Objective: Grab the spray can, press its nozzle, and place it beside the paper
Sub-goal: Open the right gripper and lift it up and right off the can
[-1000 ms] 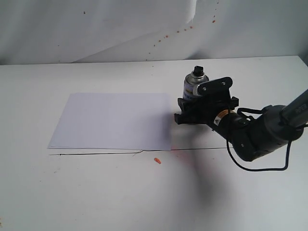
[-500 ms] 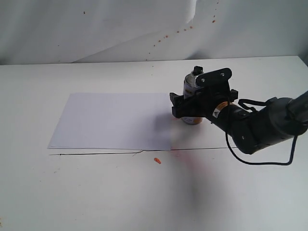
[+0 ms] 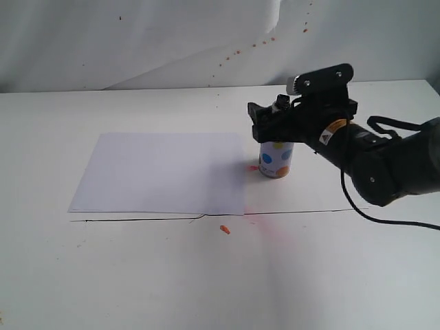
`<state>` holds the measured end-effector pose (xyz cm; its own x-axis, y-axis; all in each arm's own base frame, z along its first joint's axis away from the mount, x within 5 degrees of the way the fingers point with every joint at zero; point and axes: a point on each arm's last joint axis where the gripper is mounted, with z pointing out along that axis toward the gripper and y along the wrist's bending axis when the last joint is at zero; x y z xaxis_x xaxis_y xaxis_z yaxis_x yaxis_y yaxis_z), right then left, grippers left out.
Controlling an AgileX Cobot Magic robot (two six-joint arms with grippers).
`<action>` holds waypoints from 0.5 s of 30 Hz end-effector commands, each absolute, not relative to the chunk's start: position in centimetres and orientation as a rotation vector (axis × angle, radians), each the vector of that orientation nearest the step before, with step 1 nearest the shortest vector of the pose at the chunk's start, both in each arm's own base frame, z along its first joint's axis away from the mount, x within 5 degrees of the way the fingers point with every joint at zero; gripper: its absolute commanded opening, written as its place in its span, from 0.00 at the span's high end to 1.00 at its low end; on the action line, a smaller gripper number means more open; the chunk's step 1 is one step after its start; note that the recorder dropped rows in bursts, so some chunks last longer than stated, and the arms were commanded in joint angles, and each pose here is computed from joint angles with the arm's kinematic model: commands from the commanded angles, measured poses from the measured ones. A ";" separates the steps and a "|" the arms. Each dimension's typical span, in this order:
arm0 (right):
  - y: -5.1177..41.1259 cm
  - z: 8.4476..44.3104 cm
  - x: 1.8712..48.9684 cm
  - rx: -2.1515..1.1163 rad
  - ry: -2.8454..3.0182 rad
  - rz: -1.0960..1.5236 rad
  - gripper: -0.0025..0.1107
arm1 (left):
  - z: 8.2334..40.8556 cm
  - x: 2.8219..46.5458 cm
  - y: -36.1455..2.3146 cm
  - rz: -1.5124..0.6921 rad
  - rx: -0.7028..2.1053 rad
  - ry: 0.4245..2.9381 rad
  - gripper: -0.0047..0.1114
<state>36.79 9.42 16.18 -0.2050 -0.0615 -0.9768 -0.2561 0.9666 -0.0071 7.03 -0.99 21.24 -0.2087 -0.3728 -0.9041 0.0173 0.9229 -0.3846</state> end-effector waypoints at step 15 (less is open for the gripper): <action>7.0 28.3 28.0 -0.150 1.558 0.200 0.61 | 21.2 7.0 -0.9 -0.365 -0.282 1.741 0.96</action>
